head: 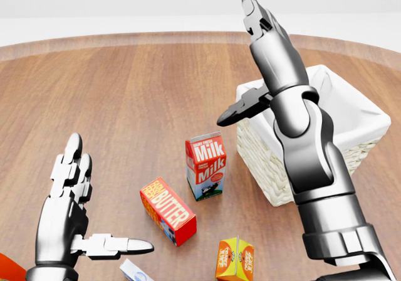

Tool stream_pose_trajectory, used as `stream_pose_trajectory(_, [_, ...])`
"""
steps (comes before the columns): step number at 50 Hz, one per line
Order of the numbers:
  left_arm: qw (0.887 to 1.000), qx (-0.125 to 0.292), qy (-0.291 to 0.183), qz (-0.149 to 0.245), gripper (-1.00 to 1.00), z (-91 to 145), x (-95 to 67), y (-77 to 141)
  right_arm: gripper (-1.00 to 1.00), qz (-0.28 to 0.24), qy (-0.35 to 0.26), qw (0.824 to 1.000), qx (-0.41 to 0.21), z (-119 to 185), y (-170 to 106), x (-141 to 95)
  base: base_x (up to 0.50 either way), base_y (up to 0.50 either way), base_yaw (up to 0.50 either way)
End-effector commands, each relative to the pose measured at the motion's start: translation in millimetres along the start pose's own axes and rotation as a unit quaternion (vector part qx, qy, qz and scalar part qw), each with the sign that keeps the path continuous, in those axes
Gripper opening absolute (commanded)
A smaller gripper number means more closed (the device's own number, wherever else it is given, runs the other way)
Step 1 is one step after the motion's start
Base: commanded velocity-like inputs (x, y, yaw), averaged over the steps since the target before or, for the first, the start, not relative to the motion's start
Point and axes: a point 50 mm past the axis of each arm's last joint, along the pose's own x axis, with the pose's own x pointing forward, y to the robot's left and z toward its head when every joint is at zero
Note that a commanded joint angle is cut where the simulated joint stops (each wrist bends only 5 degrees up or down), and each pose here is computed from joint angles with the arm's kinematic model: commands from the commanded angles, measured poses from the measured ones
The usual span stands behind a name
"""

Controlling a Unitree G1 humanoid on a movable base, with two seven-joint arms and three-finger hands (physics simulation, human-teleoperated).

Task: Pick up the alphabet soup and the tomato sauce, and put them in the basket.

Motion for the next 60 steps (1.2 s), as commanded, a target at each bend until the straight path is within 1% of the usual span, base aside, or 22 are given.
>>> stream_pose_trajectory(1, [1.0, -0.003, -0.006, 0.007, 1.0, 3, 0.2, 2, 1.0, -0.003, -0.009, 1.0, 0.028, -4, 5, -18, 0.0, 0.0, 0.0])
stream_pose_trajectory(12, [1.0, -0.002, -0.006, 0.007, 1.0, 3, 0.2, 2, 1.0, -0.005, -0.017, 0.999, 0.046, -7, 5, -35, 0.0, 0.0, 0.0])
stream_pose_trajectory(30, [1.0, -0.004, -0.006, 0.01, 1.0, 3, 0.8, 2, 1.0, -0.001, -0.013, 0.997, 0.078, -13, 18, -61, 0.0, 0.0, 0.0])
stream_pose_trajectory(41, [1.0, -0.003, -0.007, 0.009, 1.0, 3, 0.0, 2, 1.0, -0.002, -0.042, 0.995, 0.089, 2, 21, -84, 0.0, 0.0, 0.0])
stream_pose_trajectory(54, [1.0, -0.002, -0.011, 0.009, 1.0, 5, -0.4, 2, 1.0, -0.009, -0.035, 0.993, 0.109, -2, 23, -106, 0.0, 0.0, 0.0])
stream_pose_trajectory(60, [1.0, -0.002, -0.012, 0.009, 1.0, 5, -0.2, 2, 1.0, -0.006, -0.014, 0.993, 0.119, -10, 29, -112, 0.0, 0.0, 0.0])
